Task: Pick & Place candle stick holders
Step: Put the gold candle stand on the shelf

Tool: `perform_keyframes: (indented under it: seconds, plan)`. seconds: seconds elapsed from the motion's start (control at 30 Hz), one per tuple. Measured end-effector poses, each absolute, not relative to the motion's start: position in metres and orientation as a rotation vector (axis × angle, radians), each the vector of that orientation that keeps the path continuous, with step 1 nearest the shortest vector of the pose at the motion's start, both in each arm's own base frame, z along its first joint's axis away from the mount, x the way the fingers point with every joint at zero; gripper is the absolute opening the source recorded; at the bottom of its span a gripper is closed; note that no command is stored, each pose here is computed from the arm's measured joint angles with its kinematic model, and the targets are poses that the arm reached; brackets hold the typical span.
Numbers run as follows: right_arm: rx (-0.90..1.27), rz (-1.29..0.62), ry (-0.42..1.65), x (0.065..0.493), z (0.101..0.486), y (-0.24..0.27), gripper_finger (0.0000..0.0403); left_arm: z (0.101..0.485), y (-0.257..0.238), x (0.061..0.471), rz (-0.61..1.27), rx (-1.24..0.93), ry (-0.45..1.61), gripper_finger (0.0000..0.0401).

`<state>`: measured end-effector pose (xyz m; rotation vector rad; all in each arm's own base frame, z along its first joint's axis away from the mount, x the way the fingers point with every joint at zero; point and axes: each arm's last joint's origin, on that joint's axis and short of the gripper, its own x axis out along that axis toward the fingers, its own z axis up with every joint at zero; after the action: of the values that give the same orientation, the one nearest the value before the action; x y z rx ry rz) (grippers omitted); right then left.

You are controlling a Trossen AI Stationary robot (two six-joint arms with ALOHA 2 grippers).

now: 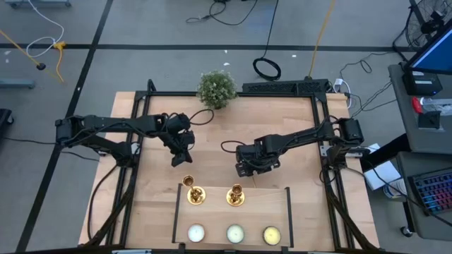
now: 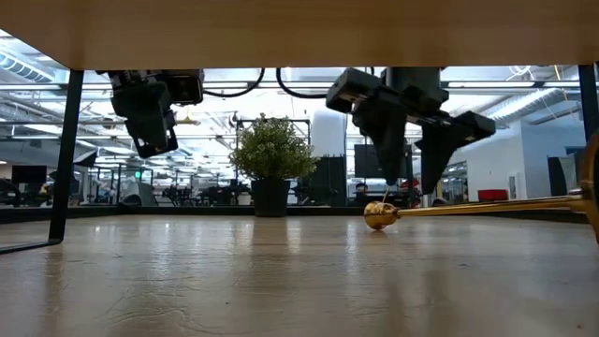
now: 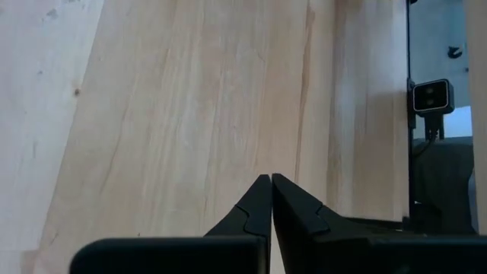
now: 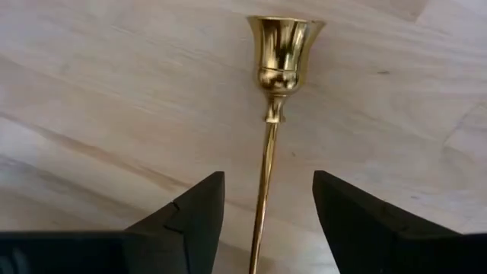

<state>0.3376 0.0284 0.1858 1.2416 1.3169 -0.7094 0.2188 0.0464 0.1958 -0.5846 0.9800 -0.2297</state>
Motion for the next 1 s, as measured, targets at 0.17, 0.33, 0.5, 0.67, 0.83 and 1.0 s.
perform_keyframes:
  seconds: [0.17, 0.33, 0.5, 0.67, 0.83, 1.0]
  plan:
    - [1.234, -0.702, 1.323, 0.334, 0.175, 0.032, 0.0190, 0.196, 0.046, 0.219, -0.231, -0.585, 0.981, 0.0005]
    - [1.235, -0.707, 1.326, 0.331, 0.171, 0.034, 0.0189, 0.196, 0.046, 0.219, -0.230, -0.587, 0.981, 0.0017]
    - [1.234, -0.736, 1.350, 0.324, 0.161, 0.037, 0.0188, 0.196, 0.046, 0.219, -0.230, -0.587, 0.982, 0.0005]
    - [1.244, -0.741, 1.349, 0.321, 0.155, 0.039, 0.0187, 0.196, 0.046, 0.218, -0.230, -0.589, 0.984, 0.0013]
    - [1.270, -0.751, 1.330, 0.319, 0.148, 0.039, 0.0164, 0.195, 0.046, 0.218, -0.228, -0.593, 0.993, 0.0006]
    - [1.293, -0.745, 1.311, 0.317, 0.142, 0.039, 0.0106, 0.195, 0.046, 0.217, -0.227, -0.596, 1.000, 0.0011]
